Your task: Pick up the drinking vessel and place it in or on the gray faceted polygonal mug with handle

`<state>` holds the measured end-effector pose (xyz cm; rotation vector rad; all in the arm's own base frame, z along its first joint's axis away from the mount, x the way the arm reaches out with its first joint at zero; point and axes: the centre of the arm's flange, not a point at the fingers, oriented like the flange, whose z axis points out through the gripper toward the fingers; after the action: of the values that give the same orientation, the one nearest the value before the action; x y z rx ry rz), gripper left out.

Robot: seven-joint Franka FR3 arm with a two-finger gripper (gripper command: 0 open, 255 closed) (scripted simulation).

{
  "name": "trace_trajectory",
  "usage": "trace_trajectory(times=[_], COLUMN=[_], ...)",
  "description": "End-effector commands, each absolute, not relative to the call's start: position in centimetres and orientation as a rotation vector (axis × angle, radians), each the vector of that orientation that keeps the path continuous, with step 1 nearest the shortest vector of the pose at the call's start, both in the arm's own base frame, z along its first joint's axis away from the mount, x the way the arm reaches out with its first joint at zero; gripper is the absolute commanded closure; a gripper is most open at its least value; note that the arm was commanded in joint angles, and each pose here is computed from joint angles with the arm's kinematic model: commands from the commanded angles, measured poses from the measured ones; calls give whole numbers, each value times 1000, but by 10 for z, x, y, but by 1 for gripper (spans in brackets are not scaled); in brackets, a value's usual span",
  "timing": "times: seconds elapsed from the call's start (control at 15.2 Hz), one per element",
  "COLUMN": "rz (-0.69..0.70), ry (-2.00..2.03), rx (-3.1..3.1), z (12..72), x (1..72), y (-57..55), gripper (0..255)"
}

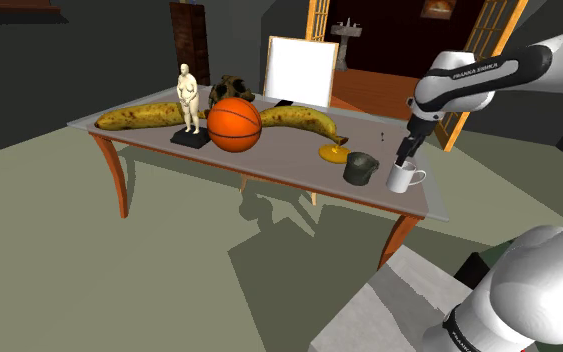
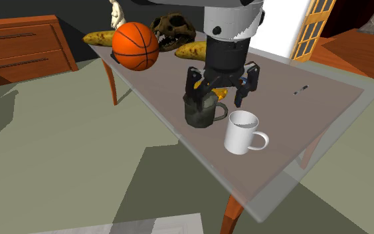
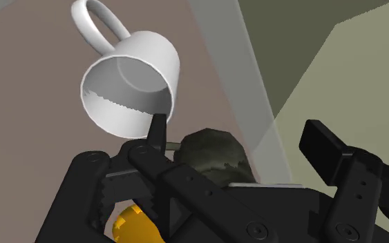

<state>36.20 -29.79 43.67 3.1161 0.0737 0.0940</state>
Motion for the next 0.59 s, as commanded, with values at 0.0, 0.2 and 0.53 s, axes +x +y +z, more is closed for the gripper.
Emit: trace_trajectory(times=[0.0, 0.2, 0.53], rz=[101, 108, 108], ry=[68, 61, 61], rx=[3120, 3128, 3128], z=[419, 402, 375], x=[365, 371, 373], y=[-319, -344, -344], gripper=[0, 0, 0])
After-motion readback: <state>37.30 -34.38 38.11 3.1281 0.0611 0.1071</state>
